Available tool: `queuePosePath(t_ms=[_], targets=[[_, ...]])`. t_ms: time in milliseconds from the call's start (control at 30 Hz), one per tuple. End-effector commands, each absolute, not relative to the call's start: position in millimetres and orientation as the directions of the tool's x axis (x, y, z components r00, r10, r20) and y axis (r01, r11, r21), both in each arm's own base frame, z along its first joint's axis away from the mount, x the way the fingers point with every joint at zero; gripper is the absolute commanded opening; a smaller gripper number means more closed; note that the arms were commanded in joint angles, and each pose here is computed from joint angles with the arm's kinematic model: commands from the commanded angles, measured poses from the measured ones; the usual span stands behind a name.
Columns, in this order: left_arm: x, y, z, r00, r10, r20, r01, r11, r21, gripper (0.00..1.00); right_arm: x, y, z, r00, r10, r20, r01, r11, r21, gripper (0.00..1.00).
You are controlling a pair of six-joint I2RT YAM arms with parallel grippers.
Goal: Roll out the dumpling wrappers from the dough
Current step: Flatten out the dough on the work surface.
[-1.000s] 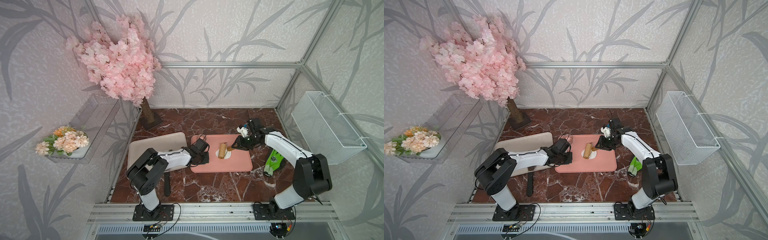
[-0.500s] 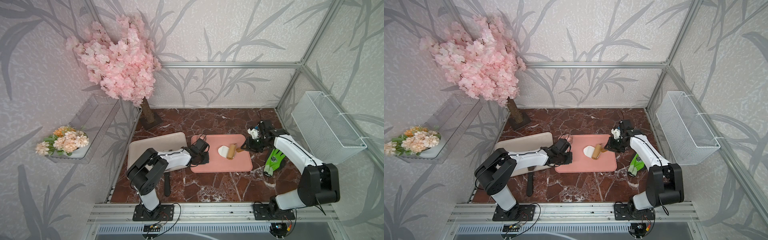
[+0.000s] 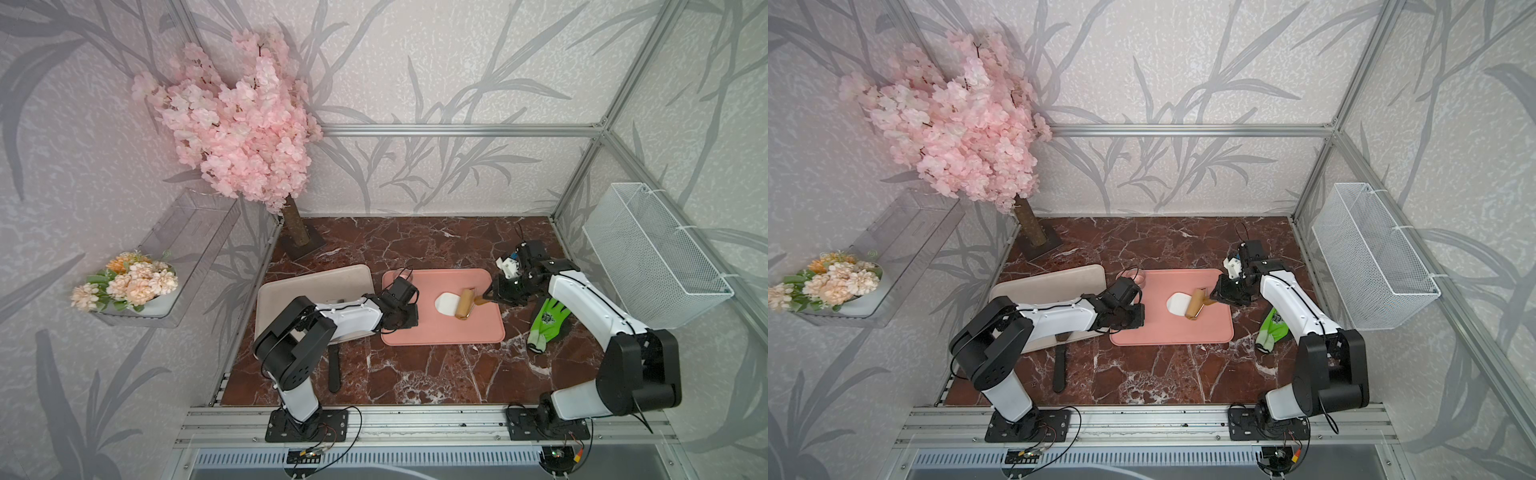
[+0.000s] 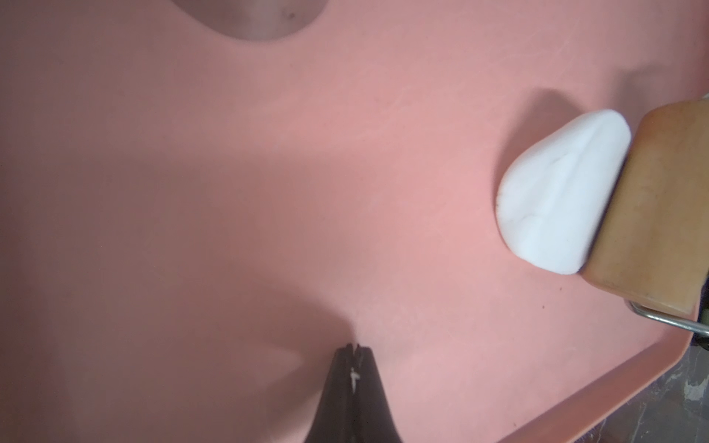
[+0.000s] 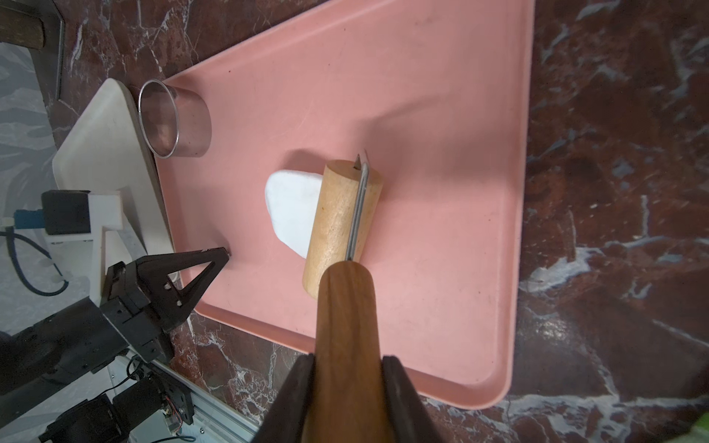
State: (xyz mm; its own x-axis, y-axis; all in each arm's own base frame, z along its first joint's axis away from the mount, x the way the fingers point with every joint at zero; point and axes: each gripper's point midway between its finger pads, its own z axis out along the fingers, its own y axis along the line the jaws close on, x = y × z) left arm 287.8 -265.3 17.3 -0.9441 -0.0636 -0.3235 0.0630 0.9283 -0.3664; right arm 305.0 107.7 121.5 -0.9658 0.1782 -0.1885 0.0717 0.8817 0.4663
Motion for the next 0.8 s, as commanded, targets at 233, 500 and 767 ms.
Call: queuePosePath(t_ms=[233, 500, 767], targets=[[242, -223, -34, -0.989, -0.016, -0.147, 0.013, 0.981, -0.196, 0.0, 289, 68, 110, -0.957, 0.226, -0.184, 0.163, 0.938, 0.306, 0.0], [243, -224, -34, -0.989, -0.017, -0.15, 0.013, 0.98, -0.199, 0.0, 313, 101, 188, -0.915, 0.169, -0.365, 0.007, 0.914, 0.407, 0.0], [243, -224, -35, -0.989, -0.021, -0.149, 0.009, 0.98, -0.198, 0.0, 332, 153, 181, -0.926, 0.075, -0.37, -0.107, 0.888, 0.448, 0.0]])
